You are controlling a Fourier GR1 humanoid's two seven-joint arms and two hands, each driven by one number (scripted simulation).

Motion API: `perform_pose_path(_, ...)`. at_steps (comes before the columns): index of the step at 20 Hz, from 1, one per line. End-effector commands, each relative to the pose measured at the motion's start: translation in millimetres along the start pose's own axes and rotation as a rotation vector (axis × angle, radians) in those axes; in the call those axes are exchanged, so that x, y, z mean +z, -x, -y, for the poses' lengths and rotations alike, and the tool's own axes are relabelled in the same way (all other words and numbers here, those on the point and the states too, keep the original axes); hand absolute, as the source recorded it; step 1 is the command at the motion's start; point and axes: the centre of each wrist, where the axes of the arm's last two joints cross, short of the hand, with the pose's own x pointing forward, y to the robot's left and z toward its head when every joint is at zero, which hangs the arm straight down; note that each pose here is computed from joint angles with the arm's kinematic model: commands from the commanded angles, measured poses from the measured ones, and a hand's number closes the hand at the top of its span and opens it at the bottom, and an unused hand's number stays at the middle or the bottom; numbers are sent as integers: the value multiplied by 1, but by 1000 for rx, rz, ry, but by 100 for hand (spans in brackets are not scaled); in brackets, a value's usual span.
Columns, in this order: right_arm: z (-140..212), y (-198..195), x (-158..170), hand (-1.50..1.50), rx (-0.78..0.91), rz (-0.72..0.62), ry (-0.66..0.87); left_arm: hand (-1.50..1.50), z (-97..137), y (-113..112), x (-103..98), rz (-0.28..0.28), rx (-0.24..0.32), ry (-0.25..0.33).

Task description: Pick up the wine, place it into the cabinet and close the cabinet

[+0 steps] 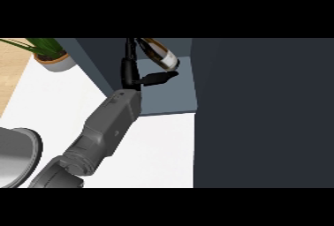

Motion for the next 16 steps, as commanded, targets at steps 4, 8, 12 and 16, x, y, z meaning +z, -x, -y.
perform_pose_path(4, -10, -21, 14, -150, 16, 7, -12, -150, -8, 11, 9, -55, 18, 0)
perform_pose_path(8, -14, -19, 10, -150, -9, 23, -7, -150, -17, 23, 21, -62, 77, -11)
perform_pose_path(12, -2, -20, 11, -150, -2, 16, 3, -150, -14, 18, 18, -64, 126, -8)
perform_pose_path(16, -9, -19, 4, -150, -3, 3, -13, -150, -22, 31, 35, -63, 143, -9)
